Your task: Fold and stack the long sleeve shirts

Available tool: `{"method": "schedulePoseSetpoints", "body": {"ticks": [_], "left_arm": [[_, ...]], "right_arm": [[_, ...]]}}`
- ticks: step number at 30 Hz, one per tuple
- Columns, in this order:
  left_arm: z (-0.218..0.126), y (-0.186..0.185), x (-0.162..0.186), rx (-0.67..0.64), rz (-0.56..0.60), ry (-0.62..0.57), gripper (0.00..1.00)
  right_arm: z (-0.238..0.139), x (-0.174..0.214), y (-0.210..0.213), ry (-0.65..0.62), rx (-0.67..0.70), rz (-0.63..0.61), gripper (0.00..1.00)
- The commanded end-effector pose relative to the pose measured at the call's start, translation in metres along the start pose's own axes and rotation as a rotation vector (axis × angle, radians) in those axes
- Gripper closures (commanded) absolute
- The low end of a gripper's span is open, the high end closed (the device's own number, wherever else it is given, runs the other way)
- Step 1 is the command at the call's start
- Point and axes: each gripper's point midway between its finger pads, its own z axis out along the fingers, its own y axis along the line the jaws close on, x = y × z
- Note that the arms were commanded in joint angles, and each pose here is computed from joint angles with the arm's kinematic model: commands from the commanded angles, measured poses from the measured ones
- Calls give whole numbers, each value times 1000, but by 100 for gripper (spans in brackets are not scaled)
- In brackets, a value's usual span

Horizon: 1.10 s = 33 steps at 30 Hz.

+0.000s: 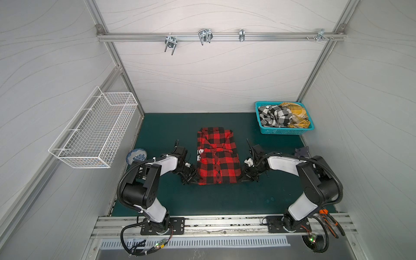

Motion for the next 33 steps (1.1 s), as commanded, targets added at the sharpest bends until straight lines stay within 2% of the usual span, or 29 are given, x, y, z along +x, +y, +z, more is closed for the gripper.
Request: {"method": "schedulePoseSetpoints", "body": {"ticks": [1, 4, 8, 15, 21, 28, 33], "left_arm": [[13, 16, -6, -62, 13, -16, 66], [12, 15, -8, -62, 13, -29, 67], [13, 15, -9, -64, 11, -22, 73], [14, 16, -10, -72, 11, -21, 84], [16, 12, -13, -68, 24, -11, 99], [8, 5, -6, -69, 63, -39, 100], [-5, 13, 12, -89, 75, -50, 100]], "right_arm": [[7, -9, -13, -32, 62, -7, 77], [-2, -10, -16, -53, 88, -15, 69], [-8, -10, -20, -62, 95, -15, 69], [4, -17, -21, -49, 98, -13, 71], [9, -16, -12, -38, 92, -53, 87], [-8, -5, 3, -75, 87, -96, 100], [-23, 17, 3, -88, 94, -98, 100]]}}
